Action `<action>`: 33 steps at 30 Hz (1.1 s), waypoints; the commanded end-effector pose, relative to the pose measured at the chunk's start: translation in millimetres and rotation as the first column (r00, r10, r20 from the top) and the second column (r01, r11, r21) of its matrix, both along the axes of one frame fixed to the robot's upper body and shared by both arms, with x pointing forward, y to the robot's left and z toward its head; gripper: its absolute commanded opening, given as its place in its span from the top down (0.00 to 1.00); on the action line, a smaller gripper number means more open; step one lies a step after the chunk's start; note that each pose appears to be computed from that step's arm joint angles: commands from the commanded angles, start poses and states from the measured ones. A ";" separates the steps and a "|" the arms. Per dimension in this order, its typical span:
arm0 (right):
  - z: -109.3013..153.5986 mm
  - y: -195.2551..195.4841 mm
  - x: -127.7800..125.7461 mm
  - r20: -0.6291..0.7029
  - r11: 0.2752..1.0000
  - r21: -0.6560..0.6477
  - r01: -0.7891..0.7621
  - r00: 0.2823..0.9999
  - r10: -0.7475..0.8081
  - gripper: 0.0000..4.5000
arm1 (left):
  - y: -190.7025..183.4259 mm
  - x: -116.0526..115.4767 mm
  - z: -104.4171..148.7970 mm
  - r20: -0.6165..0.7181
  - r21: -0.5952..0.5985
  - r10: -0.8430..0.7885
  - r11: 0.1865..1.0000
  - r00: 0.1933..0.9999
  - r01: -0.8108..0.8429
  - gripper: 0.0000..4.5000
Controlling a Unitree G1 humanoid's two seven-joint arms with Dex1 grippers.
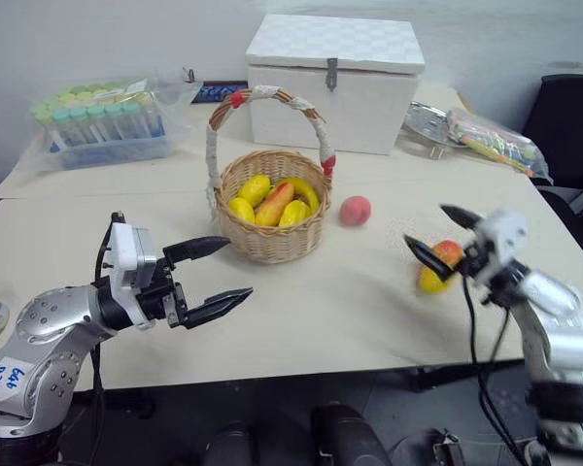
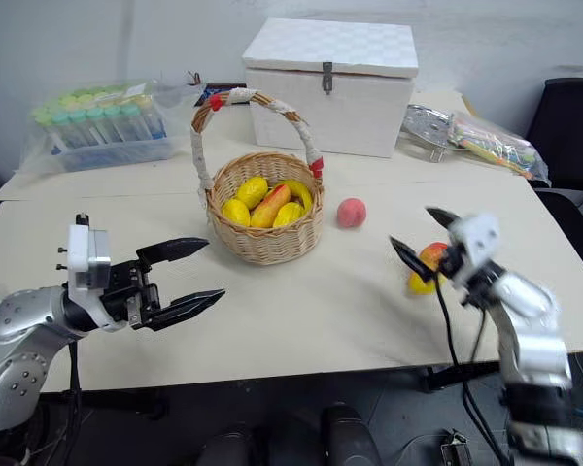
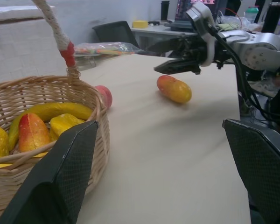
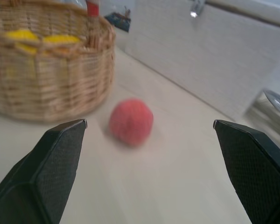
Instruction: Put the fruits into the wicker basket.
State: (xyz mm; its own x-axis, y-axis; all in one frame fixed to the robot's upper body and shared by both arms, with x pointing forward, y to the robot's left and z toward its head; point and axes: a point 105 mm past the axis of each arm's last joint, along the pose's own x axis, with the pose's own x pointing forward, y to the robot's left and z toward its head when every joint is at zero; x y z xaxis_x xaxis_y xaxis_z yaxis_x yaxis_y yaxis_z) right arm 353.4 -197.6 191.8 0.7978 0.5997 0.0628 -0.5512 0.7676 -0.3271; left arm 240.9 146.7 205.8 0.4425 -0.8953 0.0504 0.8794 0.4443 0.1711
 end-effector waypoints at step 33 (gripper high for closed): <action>40.1 55.3 59.9 -0.209 0.943 -0.012 -0.332 0.923 0.322 0.57 | 8.3 -2.9 8.8 0.061 -0.026 0.113 0.993 0.992 -0.112 0.00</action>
State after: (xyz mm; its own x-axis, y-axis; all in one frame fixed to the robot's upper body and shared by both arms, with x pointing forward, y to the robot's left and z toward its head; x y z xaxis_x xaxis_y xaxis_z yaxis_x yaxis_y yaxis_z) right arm 429.1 -145.3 180.1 0.6209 0.7377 -0.2651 -0.7817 0.6079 -0.1394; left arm 241.7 150.7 199.3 0.5250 -0.8494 0.0529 0.8349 0.5261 0.1618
